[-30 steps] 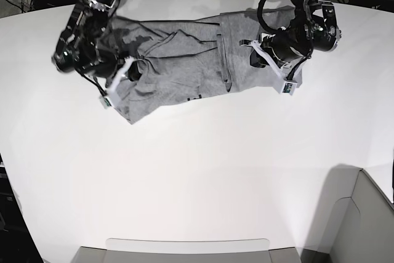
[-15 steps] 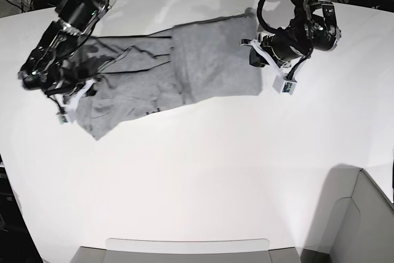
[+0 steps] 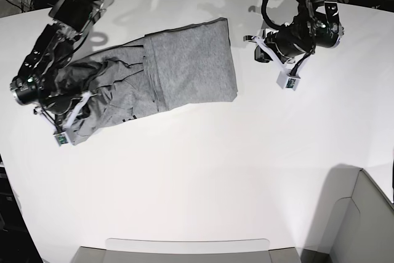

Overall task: Fold the T-shirt properly
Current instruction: 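Push the folded end with the right gripper over onto the shirt bundle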

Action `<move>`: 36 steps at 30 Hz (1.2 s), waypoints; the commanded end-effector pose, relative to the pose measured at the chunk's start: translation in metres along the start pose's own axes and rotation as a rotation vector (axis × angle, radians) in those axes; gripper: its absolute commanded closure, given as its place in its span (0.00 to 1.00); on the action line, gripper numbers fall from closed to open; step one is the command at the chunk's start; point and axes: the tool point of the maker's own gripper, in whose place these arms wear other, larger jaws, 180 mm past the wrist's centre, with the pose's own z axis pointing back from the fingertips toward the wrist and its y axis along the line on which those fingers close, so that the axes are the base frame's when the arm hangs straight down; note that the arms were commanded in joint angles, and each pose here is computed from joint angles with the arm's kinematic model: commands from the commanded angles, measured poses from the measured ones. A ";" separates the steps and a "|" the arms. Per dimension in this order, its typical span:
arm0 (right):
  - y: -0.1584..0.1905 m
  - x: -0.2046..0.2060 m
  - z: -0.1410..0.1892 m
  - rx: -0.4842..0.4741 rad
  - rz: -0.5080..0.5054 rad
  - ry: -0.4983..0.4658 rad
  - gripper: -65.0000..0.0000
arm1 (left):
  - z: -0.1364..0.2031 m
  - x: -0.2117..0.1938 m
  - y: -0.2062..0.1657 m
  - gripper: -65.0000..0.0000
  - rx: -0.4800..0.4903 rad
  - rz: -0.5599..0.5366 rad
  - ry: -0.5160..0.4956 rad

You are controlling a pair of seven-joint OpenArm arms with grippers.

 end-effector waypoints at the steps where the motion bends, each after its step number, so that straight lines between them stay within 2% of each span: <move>1: 0.007 0.021 0.010 -0.012 0.052 -0.065 1.00 | 0.006 0.007 0.004 0.96 0.011 -0.023 -0.026; 7: 0.080 0.044 0.028 0.046 0.247 -0.153 1.00 | 0.011 0.002 0.020 0.96 0.053 -0.054 -0.001; 10: 0.111 0.047 0.033 0.091 0.282 -0.178 1.00 | 0.014 0.003 0.026 0.96 0.072 -0.068 0.004; 17: 0.166 0.035 0.027 0.213 0.259 -0.145 1.00 | 0.018 -0.007 0.040 0.96 0.106 -0.091 0.039; 22: 0.206 0.031 0.029 0.298 0.291 -0.136 1.00 | 0.018 -0.006 0.040 0.96 0.106 -0.091 0.037; 28: 0.263 0.030 0.033 0.424 0.215 -0.167 1.00 | 0.018 -0.005 0.039 0.96 0.105 -0.091 0.034; 31: 0.291 0.016 0.030 0.479 0.212 -0.119 1.00 | 0.018 -0.005 0.039 0.96 0.105 -0.091 0.034; 35: 0.308 -0.004 0.019 0.494 0.172 -0.016 0.99 | 0.018 -0.005 0.039 0.96 0.105 -0.091 0.034; 36: 0.311 -0.008 0.020 0.504 0.188 -0.006 0.92 | 0.018 -0.006 0.039 0.96 0.106 -0.092 0.036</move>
